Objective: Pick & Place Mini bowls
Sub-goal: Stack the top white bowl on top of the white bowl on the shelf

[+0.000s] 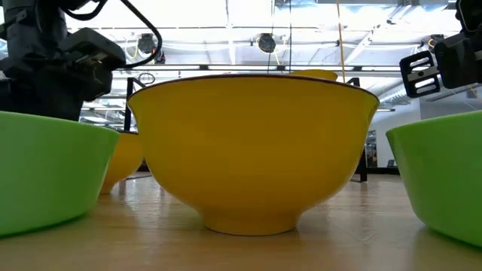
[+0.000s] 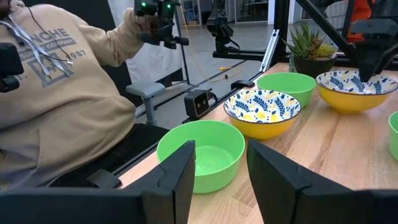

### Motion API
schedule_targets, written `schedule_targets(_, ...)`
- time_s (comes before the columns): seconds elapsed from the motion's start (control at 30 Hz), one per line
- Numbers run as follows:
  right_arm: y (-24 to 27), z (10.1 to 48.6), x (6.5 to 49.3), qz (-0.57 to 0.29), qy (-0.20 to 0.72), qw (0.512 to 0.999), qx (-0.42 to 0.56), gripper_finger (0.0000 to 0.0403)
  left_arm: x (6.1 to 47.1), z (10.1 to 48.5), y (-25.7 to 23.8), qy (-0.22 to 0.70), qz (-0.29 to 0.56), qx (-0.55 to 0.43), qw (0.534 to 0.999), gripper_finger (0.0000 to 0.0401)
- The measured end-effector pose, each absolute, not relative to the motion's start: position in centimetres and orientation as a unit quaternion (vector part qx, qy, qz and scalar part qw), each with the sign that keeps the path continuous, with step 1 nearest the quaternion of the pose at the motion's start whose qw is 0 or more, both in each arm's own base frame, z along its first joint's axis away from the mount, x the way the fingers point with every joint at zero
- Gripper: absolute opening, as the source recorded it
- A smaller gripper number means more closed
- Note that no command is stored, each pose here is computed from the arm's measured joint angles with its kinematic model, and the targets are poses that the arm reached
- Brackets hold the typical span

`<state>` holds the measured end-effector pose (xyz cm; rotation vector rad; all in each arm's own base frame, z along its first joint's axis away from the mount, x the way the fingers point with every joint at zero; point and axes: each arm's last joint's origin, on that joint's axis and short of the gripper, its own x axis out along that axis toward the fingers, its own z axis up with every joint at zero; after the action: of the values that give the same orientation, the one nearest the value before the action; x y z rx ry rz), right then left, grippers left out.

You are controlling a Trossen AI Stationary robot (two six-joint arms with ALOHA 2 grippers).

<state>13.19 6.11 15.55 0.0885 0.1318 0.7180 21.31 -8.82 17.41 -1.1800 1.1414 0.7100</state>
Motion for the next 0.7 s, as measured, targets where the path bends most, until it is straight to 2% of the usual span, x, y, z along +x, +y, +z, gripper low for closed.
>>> schedule_targets(0.2,6.11,15.55,13.19,0.351,0.064,0.933,0.043,0.0132,20.95,17.27,-8.64,0.504,0.327,-0.501,0.624,0.0147)
schedule_targets(0.53,6.11,15.55,13.19,0.351,0.065,0.933,0.043,0.0132,20.96,17.28,-8.69,0.513,0.298,-0.449,0.668,0.0147)
schedule_targets(0.7,6.11,15.55,13.19,0.351,0.065,0.933,0.043,0.0132,20.96,17.28,-8.69,0.516,0.292,-0.441,0.674,0.0147)
